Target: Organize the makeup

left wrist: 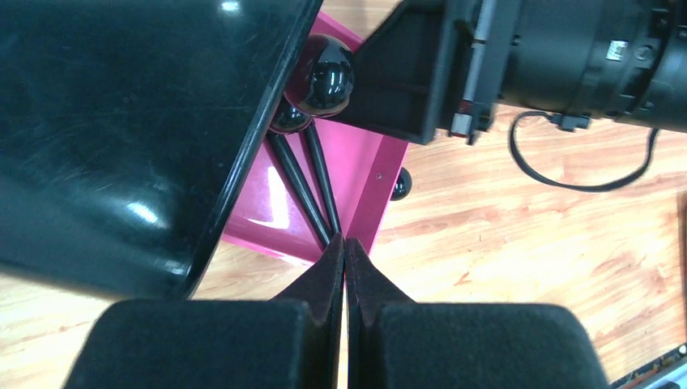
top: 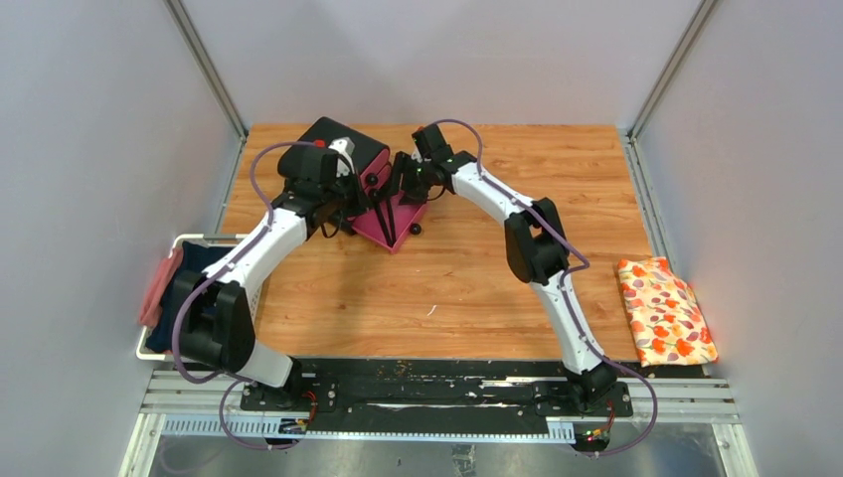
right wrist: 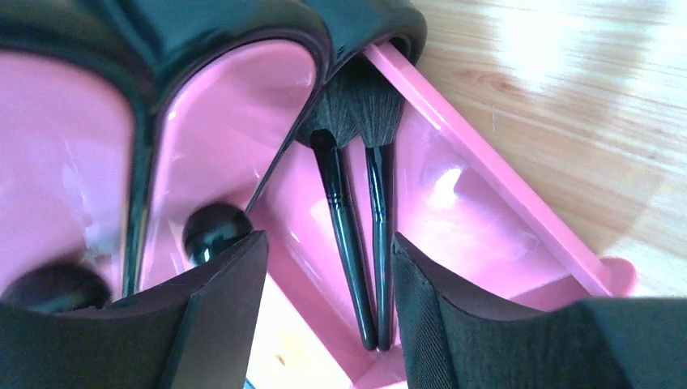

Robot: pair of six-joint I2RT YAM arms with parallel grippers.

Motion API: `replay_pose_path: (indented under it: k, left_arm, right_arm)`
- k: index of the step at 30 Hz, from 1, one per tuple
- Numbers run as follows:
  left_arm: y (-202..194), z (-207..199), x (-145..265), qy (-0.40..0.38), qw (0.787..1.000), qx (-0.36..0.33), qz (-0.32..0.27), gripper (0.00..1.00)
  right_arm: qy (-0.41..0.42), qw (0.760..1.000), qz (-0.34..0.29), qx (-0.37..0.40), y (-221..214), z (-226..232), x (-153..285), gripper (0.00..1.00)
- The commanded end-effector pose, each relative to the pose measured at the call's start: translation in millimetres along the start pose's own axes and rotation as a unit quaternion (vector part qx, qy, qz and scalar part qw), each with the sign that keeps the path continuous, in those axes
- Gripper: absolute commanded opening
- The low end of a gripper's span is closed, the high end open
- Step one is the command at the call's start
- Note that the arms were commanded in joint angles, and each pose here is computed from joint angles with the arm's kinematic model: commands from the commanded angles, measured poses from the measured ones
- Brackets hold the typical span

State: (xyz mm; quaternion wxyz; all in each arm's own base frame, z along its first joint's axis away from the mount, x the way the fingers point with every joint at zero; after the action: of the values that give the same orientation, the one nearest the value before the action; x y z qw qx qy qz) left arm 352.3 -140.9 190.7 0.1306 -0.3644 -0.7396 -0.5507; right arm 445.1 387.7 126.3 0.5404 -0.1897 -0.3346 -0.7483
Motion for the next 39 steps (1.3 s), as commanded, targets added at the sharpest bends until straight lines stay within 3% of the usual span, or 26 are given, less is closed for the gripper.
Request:
replay_pose_path:
  k: [1, 5, 12, 14, 21, 28, 39]
  left_arm:
    - [28, 2, 25, 0.04, 0.998, -0.006, -0.048, 0.0]
    - [47, 12, 33, 0.099, 0.993, -0.009, -0.067, 0.0]
    - [77, 48, 17, 0.2, 0.977, 0.015, -0.068, 0.0]
    - [82, 58, 8, 0.226, 0.972, 0.013, -0.061, 0.0]
    - [76, 84, -23, 0.291, 0.957, -0.002, -0.017, 0.0]
    - [62, 88, -36, 0.283, 0.959, 0.001, 0.0, 0.0]
    - [58, 87, -38, 0.275, 0.961, -0.001, 0.005, 0.0]
  right_arm:
    - [0.046, 0.997, -0.05, 0.044, 16, 33, 42, 0.6]
    - [0.046, 0.995, -0.064, 0.065, 10, 36, 65, 0.5]
    - [-0.011, 0.992, -0.087, 0.095, -10, 13, 102, 0.15]
    - [-0.037, 0.991, -0.084, 0.096, -16, 1, 106, 0.01]
    - [-0.105, 0.989, -0.06, 0.089, -39, -37, 107, 0.0]
    - [-0.153, 0.984, -0.037, 0.087, -47, -68, 87, 0.0]
    - [-0.106, 0.99, 0.014, 0.091, -37, -56, 25, 0.0]
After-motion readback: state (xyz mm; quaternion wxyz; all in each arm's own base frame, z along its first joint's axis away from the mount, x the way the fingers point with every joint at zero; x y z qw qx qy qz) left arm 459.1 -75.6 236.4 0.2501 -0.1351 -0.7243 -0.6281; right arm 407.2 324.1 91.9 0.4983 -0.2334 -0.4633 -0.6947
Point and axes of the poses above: each gripper's point midway between its finger pads, its own x axis back along the fingers, its own z axis along the line the jaws close on, y = z × x, the point moved 5 cm from there along x, back along the fingers, and after that the axes turned 4 degrees about -x, right-handed, at the moved point
